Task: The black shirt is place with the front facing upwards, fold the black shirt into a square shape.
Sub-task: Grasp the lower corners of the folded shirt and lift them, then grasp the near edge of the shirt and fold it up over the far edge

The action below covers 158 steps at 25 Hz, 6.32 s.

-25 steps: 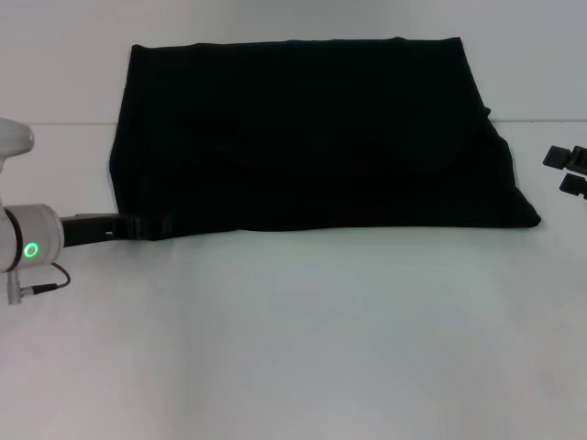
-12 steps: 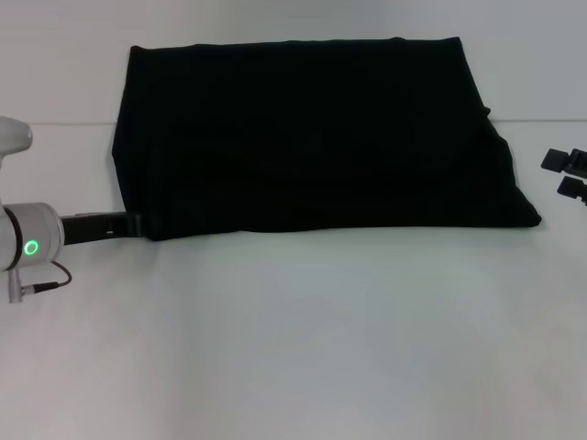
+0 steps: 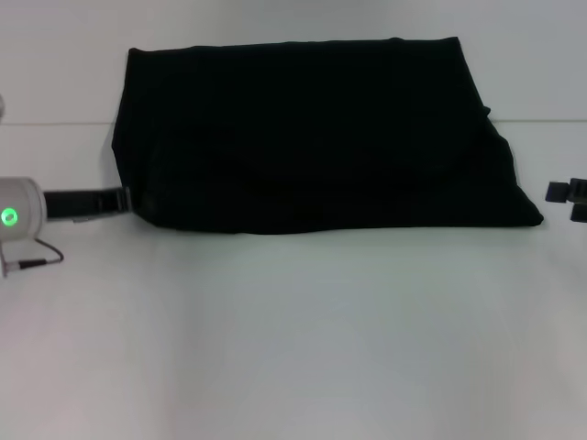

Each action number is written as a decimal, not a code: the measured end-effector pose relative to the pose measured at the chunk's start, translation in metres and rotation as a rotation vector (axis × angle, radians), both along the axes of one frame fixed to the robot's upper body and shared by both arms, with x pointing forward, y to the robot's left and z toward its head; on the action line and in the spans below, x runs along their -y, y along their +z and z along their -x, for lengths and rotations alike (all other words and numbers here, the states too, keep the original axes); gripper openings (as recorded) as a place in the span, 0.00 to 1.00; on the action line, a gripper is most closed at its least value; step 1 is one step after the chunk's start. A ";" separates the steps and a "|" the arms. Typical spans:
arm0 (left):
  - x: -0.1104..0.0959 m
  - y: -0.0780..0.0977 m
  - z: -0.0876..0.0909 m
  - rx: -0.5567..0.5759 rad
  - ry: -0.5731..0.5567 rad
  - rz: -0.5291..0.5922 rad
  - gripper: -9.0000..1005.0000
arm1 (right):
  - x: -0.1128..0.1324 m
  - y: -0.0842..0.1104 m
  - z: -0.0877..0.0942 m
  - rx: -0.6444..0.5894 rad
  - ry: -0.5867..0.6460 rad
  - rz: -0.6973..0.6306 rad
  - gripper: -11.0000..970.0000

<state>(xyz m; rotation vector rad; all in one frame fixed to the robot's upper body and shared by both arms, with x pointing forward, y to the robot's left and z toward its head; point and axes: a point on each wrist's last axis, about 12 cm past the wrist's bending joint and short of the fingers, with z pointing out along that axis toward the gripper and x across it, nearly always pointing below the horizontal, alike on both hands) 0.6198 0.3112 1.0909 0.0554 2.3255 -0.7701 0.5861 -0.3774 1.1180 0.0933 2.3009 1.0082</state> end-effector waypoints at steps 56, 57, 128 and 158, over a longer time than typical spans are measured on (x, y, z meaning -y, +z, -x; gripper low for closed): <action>0.010 0.039 -0.023 -0.080 0.074 0.203 0.03 | -0.065 -0.010 -0.072 -0.108 -0.023 0.518 0.08; 0.010 0.039 -0.023 -0.084 0.067 0.204 0.03 | -0.063 -0.010 -0.072 -0.112 -0.023 0.517 0.06; 0.028 0.068 -0.069 -0.077 0.178 -0.071 0.06 | -0.061 0.021 -0.098 0.044 -0.224 0.356 0.05; 0.039 0.062 -0.066 -0.076 0.157 -0.071 0.07 | -0.049 -0.005 -0.076 -0.183 -0.259 0.268 0.54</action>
